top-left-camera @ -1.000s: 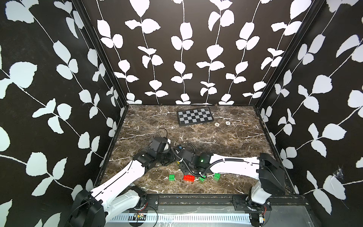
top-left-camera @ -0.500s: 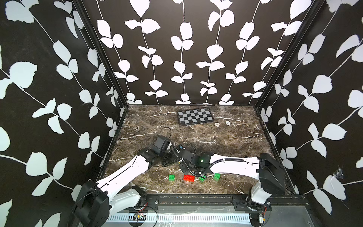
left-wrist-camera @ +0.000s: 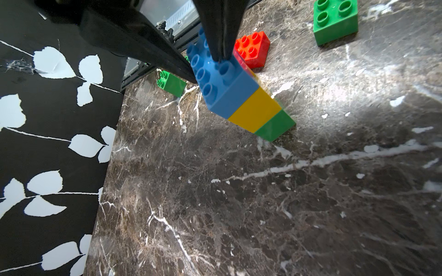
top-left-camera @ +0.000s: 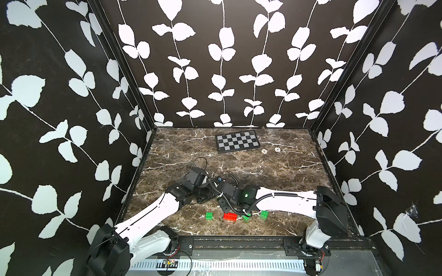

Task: Assemble the letter r with lego
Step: Assemble the lego brick with the lego brick, then adjust the lego brick at the center of the board.

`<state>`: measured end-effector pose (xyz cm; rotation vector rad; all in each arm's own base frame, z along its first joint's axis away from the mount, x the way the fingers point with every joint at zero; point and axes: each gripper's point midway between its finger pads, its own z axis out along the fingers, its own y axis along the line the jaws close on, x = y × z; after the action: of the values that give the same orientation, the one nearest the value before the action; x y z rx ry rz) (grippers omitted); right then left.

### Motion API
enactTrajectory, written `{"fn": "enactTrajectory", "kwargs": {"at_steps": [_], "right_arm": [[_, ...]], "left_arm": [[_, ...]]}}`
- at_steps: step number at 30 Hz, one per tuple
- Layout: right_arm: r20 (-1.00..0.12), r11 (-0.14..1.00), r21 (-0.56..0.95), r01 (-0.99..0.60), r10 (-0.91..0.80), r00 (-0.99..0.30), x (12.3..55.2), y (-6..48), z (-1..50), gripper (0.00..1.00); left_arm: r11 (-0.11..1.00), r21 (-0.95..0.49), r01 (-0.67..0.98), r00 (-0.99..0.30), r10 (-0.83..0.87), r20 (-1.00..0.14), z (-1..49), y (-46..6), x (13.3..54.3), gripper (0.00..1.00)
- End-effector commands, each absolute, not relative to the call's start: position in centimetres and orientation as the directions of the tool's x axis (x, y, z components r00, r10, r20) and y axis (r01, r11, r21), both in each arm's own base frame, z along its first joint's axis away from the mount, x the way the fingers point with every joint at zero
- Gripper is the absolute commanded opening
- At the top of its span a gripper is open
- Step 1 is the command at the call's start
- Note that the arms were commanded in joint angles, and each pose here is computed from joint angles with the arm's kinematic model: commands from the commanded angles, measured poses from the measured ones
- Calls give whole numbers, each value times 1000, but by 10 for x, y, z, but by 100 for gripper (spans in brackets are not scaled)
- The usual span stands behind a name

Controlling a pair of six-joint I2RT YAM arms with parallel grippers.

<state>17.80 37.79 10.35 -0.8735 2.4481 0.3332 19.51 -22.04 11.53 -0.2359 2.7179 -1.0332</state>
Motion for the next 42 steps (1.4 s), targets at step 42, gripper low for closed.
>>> {"fn": "enactTrajectory", "kwargs": {"at_steps": [42], "right_arm": [[-530,778,235,-582,-399,-748,171,351,134,59]], "left_arm": [[767,-641,23,-916,-241,-321,174,-211,214,12]]}}
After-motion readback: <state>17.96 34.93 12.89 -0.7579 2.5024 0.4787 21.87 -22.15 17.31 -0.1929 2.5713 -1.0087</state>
